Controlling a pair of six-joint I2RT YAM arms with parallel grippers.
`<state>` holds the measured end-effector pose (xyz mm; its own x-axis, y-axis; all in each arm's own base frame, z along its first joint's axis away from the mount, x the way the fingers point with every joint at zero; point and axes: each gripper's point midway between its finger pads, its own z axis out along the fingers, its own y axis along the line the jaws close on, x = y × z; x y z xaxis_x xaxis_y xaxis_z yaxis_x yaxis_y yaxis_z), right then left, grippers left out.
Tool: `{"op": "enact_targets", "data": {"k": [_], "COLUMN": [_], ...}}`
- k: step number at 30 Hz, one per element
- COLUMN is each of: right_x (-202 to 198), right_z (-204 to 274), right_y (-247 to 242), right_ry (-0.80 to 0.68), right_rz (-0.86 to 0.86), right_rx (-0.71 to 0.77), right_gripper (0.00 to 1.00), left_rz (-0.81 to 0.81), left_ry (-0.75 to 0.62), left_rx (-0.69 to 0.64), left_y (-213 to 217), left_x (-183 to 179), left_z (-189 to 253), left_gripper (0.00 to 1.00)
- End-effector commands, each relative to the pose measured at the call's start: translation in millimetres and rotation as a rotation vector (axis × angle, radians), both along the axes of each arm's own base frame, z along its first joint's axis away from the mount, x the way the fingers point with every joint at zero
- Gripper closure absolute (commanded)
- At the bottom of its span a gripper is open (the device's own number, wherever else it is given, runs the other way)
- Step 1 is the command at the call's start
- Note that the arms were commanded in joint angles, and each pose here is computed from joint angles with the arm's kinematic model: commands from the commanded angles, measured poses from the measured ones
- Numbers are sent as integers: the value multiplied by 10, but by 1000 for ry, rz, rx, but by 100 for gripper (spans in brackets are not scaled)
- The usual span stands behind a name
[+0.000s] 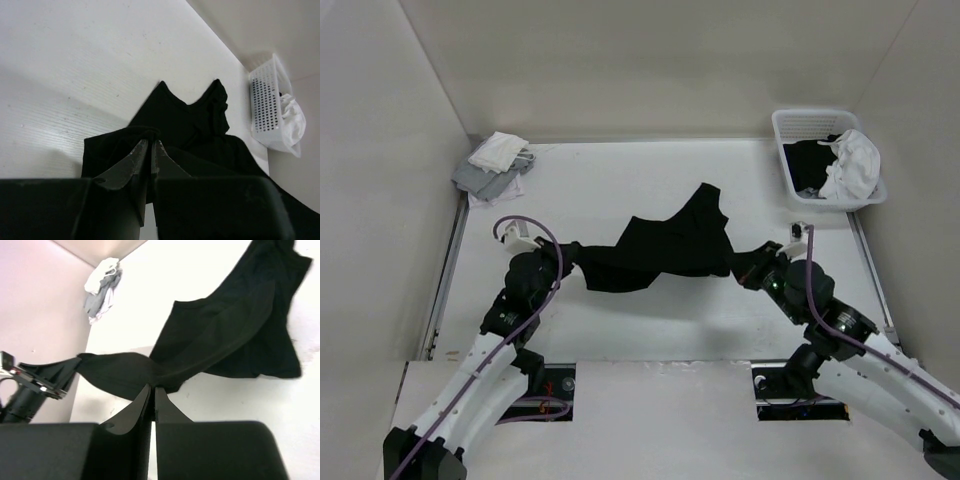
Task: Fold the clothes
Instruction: Flatten the tank top out
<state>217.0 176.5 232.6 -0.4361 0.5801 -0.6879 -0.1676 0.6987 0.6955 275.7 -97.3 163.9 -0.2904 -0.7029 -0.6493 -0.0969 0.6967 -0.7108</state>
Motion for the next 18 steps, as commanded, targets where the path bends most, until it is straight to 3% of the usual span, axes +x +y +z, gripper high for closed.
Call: {"op": "enact_targets", "data": {"k": [1, 6, 9, 13, 18], "right_x": [-92, -215, -269, -359, -566], "right_z": [255, 915, 964, 464, -349], "right_y": [-155, -304, -278, -161, -281], "right_ry": [-32, -159, -169, -57, 135], "right_rz": [-27, -56, -43, -6, -31], "right_rx": [-59, -43, -50, -90, -117], "right_gripper": [95, 96, 96, 96, 97], "left_rz": [10, -15, -57, -103, -28], "left_ry": [-153, -228, -193, -37, 60], "left_rx": [-48, -46, -15, 64, 107], "left_y": [-18, -73, -174, -258, -29], "left_x": [26, -81, -130, -215, -334], "left_z": [687, 1120, 986, 385, -101], "left_gripper": [98, 97, 95, 82, 67]}}
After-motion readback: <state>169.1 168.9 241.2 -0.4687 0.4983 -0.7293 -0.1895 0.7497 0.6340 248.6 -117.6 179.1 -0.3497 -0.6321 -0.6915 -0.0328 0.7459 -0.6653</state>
